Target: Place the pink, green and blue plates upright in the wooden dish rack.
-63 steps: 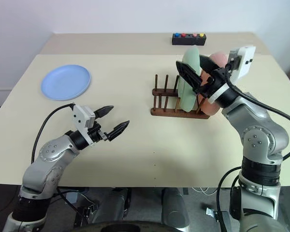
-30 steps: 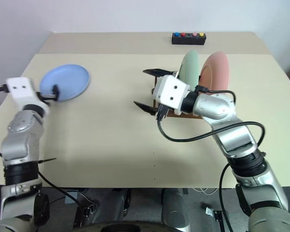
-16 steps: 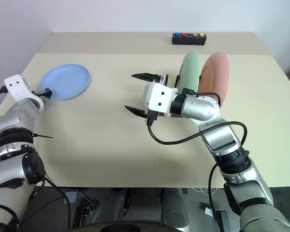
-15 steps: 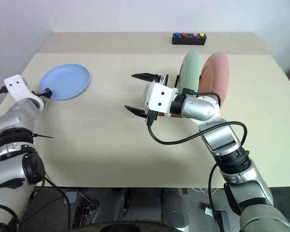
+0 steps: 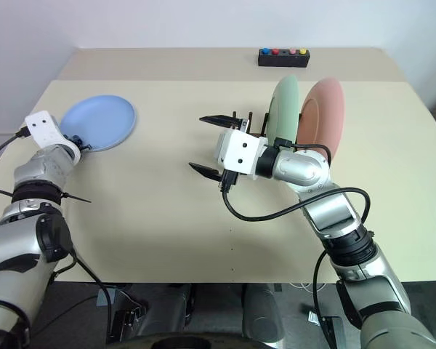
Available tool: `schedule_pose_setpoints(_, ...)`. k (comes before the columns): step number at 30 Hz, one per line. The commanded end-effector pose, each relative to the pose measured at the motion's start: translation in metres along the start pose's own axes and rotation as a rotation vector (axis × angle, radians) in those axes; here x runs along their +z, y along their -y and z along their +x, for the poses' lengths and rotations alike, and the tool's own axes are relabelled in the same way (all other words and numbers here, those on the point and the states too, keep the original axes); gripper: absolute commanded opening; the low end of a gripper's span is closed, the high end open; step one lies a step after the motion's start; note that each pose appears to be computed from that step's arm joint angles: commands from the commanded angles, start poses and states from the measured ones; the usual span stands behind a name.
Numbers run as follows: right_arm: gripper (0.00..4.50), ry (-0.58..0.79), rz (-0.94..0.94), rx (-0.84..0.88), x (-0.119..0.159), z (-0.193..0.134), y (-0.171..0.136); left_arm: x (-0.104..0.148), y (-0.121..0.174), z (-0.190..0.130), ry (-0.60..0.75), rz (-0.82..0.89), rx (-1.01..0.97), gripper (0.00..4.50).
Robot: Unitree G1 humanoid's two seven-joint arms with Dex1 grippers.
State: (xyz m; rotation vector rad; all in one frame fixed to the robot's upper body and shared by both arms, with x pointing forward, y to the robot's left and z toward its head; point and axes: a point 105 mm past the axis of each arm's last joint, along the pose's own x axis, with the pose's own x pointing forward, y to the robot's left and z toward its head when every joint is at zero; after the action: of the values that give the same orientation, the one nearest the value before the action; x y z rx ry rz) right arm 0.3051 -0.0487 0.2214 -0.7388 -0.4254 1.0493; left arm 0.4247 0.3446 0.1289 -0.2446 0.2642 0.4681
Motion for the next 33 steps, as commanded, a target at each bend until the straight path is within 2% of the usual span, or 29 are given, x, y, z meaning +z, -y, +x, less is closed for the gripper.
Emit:
schedule_pose_setpoints(1,4.50,0.032,-0.040,-0.028,0.011,-0.005,0.006,0.015,0.001,-0.001,0.048,-0.047,0.005,0.08)
schedule_pose_setpoints(3,4.50,0.031,-0.039,-0.027,0.010,-0.004,0.006,0.014,0.000,-0.001,0.050,-0.054,0.005,0.08)
schedule_pose_setpoints(7,4.50,0.022,-0.046,-0.023,0.008,-0.005,0.003,0.029,0.007,-0.004,0.136,-0.077,-0.039,0.08)
schedule_pose_setpoints(10,4.50,0.011,-0.074,-0.031,0.006,-0.005,0.006,0.082,0.053,-0.037,0.454,0.032,-0.243,0.08)
schedule_pose_setpoints(16,4.50,-0.007,-0.187,-0.064,0.005,-0.005,0.014,0.116,0.119,-0.116,0.754,0.126,-0.427,0.08)
schedule_pose_setpoints(21,4.50,-0.034,-0.300,-0.121,0.001,-0.001,0.027,0.123,0.156,-0.165,0.839,0.109,-0.480,0.08)
schedule_pose_setpoints(24,4.50,-0.054,-0.391,-0.176,0.001,0.002,0.039,0.120,0.181,-0.195,0.893,0.186,-0.548,0.08)
schedule_pose_setpoints(33,4.50,-0.083,-0.527,-0.222,-0.001,0.007,0.050,0.104,0.213,-0.229,0.838,0.171,-0.696,0.08)
